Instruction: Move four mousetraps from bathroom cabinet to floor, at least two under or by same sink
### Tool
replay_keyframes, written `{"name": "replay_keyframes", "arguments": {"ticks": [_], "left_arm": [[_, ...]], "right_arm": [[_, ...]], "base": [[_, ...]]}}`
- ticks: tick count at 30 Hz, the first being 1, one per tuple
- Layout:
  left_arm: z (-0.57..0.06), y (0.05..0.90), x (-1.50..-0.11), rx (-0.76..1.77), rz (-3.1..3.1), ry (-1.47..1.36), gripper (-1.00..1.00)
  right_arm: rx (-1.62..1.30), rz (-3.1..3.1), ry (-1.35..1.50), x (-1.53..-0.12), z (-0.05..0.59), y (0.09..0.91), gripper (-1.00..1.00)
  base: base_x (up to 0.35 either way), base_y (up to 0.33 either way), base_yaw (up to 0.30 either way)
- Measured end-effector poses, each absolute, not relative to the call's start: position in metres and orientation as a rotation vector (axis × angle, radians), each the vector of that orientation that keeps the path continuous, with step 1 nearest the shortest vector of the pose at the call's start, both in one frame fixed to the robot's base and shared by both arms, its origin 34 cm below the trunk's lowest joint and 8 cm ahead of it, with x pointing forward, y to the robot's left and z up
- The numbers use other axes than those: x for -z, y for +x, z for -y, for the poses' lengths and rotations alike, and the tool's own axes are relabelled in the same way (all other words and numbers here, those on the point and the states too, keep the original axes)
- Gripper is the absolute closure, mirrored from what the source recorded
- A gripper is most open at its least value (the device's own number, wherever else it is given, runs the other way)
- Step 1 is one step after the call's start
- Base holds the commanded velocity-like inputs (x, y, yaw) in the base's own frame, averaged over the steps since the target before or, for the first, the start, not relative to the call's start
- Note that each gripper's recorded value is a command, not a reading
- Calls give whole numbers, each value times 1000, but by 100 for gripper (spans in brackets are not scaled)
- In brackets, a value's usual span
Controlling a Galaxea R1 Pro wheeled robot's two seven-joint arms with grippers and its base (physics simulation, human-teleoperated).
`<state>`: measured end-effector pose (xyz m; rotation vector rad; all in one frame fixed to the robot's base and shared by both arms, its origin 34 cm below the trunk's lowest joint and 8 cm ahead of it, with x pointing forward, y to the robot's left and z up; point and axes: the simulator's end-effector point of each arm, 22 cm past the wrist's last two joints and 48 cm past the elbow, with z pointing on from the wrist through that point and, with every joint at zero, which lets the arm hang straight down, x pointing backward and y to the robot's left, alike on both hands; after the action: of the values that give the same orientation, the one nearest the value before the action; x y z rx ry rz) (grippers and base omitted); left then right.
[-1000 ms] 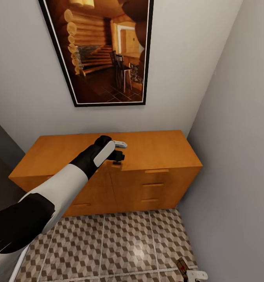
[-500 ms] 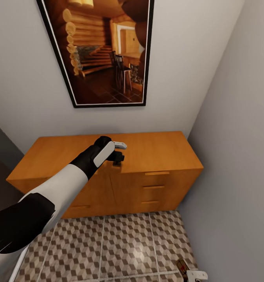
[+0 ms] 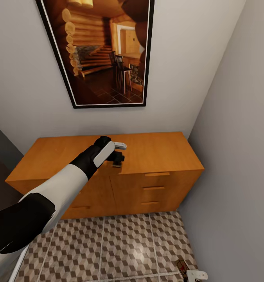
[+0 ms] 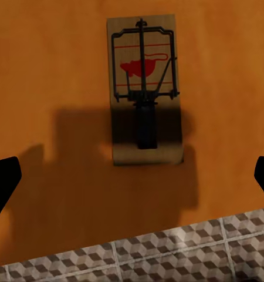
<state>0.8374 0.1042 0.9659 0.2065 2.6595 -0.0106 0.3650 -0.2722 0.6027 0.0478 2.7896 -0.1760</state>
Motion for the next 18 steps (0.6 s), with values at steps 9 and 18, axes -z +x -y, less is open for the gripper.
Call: {"name": "replay_keyframes", "arguments": {"ticks": [9, 18], "left_arm": [[-103, 836, -965, 19, -2665, 204, -100], [-103, 841, -967, 28, -2641, 181, -100]], "right_arm": [[176, -2790, 48, -603, 272, 365, 100], [176, -2790, 48, -603, 273, 365, 100]], "base": [[0, 0, 0], [0, 0, 0]]}}
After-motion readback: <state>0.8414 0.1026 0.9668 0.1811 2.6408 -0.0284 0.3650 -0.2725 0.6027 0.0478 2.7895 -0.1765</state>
